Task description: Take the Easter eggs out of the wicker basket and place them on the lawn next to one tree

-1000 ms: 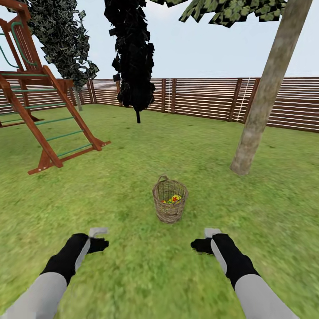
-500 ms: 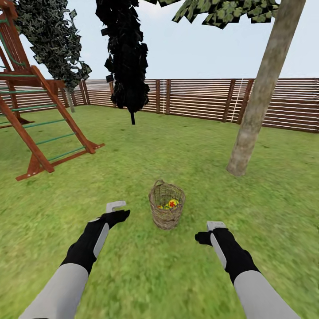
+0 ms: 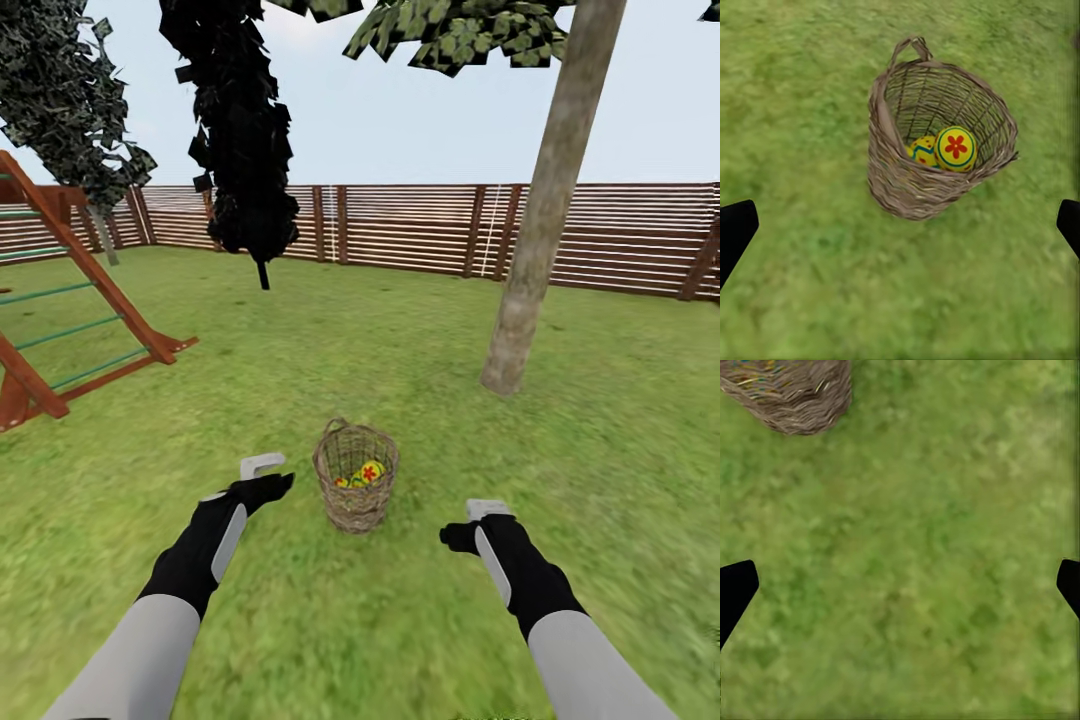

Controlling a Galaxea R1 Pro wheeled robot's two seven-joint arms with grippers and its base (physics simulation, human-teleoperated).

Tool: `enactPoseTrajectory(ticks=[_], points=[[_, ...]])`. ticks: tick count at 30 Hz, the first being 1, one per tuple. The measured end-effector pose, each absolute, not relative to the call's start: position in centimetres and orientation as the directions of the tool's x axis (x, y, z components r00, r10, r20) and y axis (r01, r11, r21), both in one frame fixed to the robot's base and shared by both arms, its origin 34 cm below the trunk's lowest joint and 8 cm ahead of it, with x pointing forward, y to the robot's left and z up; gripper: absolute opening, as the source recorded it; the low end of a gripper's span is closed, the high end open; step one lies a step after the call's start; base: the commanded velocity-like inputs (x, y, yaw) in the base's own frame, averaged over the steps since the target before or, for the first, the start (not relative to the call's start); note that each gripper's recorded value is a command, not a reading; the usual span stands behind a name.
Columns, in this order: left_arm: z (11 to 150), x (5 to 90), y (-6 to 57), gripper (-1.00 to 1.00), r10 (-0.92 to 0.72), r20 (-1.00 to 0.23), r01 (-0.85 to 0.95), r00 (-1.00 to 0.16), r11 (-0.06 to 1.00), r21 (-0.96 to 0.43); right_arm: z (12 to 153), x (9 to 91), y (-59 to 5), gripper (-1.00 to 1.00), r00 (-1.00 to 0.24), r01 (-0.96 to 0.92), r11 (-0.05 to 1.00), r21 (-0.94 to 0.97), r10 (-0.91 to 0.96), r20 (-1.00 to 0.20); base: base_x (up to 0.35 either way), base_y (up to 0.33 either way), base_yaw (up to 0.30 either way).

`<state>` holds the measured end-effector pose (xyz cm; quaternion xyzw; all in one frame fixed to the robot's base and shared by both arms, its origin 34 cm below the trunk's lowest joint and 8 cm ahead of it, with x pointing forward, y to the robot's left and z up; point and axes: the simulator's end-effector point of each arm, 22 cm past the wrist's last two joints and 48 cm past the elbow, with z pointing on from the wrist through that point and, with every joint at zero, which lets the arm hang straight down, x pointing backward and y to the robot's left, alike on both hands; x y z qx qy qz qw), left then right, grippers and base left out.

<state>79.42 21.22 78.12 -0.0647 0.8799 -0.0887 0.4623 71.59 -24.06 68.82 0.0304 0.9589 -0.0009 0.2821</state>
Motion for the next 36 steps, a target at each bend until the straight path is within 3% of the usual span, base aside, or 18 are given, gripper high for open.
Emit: enactPoseTrajectory(ticks=[27,36], points=[[79.6,79.3,19.7,1.0,-0.203,-0.808,-0.014,-0.553,0.972,-0.235,70.4,71.9,-24.0,1.0,-0.825,0.062,0.998,0.027,0.067,-0.562,0.0,0.321,-0.24],[79.3,79.2,20.1,1.0,-0.204,-0.804,-0.021,-0.559,0.972,-0.232,70.3,71.8,-23.7,1.0,-0.826,0.058,0.998,0.026,0.062,-0.561,0.0,0.338,-0.049]])
